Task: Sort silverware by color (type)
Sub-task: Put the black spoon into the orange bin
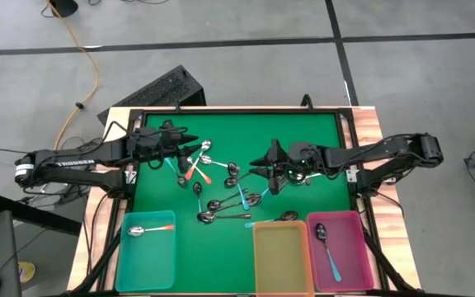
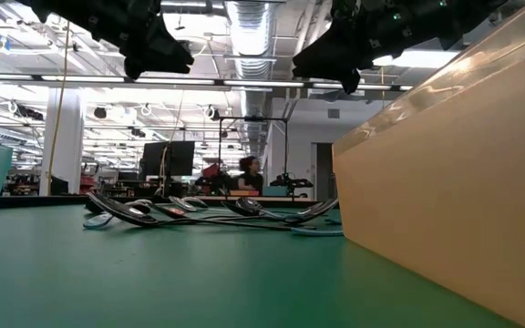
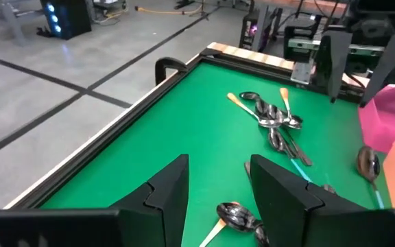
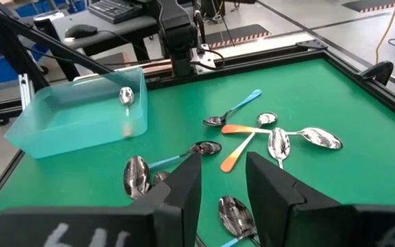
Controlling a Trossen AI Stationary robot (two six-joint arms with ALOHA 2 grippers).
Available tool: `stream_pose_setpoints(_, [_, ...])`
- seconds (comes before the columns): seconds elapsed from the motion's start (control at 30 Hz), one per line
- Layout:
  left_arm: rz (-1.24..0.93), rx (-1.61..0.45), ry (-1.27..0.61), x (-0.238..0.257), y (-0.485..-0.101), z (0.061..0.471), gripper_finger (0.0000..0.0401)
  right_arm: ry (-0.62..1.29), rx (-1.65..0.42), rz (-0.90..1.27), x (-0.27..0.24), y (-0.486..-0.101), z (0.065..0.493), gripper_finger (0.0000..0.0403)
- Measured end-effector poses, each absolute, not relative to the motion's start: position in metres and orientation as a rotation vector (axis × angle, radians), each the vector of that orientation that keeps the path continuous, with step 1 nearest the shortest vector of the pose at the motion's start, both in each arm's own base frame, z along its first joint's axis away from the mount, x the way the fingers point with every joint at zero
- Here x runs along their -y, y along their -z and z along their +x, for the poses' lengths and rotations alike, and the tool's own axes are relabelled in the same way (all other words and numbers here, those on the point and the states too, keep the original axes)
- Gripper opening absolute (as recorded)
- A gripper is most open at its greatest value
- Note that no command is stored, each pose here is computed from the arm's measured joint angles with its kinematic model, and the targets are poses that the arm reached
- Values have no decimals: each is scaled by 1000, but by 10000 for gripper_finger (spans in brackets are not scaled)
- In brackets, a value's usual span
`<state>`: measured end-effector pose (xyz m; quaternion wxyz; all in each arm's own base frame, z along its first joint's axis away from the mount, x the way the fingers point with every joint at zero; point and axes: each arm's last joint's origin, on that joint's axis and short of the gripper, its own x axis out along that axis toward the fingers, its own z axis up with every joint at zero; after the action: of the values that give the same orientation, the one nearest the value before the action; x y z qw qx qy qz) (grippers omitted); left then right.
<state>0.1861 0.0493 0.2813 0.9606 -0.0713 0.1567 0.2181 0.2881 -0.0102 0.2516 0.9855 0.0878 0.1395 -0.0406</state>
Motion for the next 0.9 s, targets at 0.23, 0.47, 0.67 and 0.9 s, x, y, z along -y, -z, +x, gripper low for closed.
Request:
stream_pose_setpoints(0.23, [-170, -301, -483, -50, -282, 186, 140, 82, -276, 176, 10, -252, 288, 127])
stream_pose_setpoints(0.47, [-186, -302, -525, -51, -281, 185, 140, 84, -275, 176, 11, -252, 288, 127])
stream_pose_setpoints(0.67, [-184, -308, -505, -51, -281, 185, 140, 85, -277, 176, 11, -252, 288, 127])
stream_pose_setpoints(0.9, [-159, -329, -436, -49, -280, 186, 140, 85, -276, 176, 11, -252, 288, 127])
